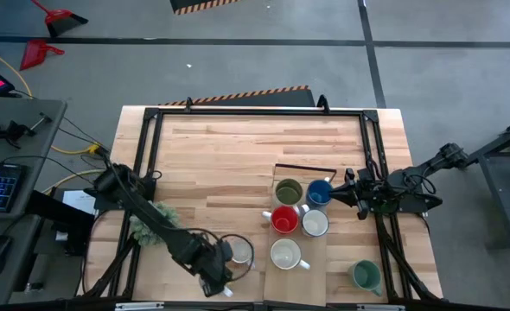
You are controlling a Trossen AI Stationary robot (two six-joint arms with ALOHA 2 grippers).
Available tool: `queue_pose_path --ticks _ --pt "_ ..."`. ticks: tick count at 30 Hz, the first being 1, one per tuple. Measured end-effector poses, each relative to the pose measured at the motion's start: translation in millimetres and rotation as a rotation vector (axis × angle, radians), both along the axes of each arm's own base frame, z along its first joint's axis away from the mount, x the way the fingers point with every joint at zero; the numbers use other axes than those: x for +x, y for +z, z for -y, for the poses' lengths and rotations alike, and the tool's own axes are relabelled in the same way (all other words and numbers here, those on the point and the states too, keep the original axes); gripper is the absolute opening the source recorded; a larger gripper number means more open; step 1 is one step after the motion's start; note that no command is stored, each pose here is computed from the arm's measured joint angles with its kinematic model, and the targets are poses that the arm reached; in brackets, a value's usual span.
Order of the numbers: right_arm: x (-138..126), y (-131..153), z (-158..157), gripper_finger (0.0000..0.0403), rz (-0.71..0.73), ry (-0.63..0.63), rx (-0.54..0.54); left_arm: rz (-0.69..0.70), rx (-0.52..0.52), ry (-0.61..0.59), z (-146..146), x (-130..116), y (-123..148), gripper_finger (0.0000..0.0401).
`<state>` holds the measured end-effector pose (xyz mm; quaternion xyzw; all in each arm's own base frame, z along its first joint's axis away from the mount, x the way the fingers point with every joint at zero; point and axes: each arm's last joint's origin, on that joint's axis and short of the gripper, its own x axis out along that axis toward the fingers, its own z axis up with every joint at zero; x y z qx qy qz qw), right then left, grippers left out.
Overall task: Place coffee mugs
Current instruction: Move the red and white mug to the lower middle of the table
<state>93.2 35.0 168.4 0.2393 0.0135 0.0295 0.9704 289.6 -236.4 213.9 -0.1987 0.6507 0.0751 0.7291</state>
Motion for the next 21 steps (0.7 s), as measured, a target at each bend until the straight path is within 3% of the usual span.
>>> queue_pose_path --ticks 11,21 --pt "0 0 0 0.0030 -0.004 0.000 -0.002 0.051 0.059 0.076 17 35 -6 0.0009" --pt "0 0 0 0.0030 -0.004 0.001 -0.002 0.046 0.051 0.072 20 38 -4 0.0009"
